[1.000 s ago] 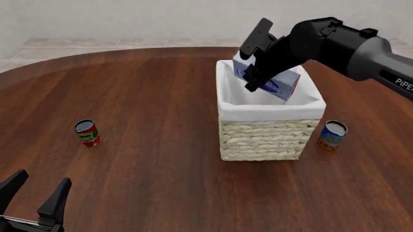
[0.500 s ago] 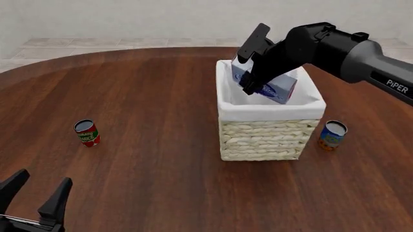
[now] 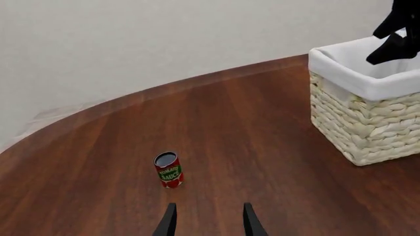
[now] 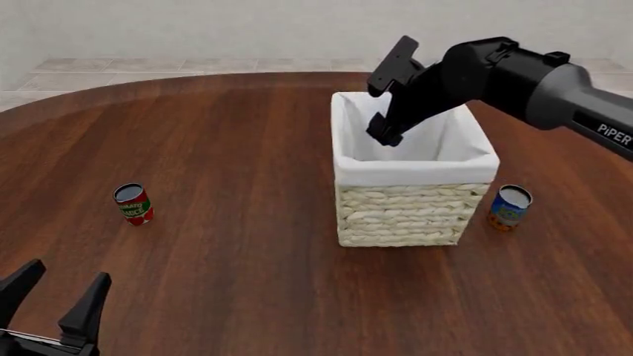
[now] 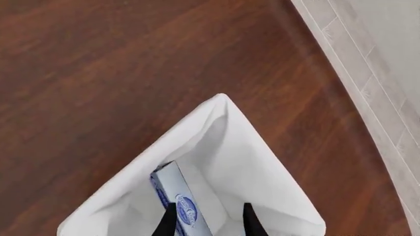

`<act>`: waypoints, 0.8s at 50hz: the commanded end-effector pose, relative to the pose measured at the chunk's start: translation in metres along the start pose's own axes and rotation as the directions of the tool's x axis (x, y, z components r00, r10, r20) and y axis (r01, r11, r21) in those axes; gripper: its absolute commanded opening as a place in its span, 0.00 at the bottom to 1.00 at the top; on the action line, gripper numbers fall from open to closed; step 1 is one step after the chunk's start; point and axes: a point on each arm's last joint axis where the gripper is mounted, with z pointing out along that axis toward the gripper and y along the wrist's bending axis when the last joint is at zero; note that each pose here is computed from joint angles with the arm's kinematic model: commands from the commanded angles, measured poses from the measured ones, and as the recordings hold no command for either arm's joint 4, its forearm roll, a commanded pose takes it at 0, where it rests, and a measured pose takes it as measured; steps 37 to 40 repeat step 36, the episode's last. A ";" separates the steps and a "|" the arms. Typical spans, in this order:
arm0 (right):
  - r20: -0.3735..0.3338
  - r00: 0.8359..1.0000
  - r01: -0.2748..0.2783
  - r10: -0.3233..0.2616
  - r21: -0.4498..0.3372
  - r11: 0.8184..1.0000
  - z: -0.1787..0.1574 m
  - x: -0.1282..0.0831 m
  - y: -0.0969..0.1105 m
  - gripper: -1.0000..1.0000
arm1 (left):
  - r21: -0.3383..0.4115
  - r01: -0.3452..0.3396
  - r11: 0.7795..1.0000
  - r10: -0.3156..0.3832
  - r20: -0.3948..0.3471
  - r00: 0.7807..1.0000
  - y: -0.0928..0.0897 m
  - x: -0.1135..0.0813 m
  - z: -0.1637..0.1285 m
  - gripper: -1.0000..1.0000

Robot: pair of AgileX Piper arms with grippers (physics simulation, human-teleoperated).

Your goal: Pick up the cream cheese box, and put it in the basket.

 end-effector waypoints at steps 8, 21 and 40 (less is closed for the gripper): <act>0.038 0.999 0.003 -0.005 0.031 1.000 -0.025 0.000 -0.002 1.00 | -0.001 0.002 1.000 -0.002 0.000 1.000 0.000 0.000 0.000 1.00; 0.135 0.991 -0.032 0.022 0.076 0.997 -0.079 0.001 0.008 1.00 | 0.002 -0.002 1.000 0.002 0.001 1.000 0.000 0.000 0.000 1.00; 0.236 0.972 -0.041 0.013 0.118 0.992 -0.127 0.021 0.031 1.00 | 0.006 -0.006 1.000 0.006 0.002 1.000 0.000 0.000 0.000 1.00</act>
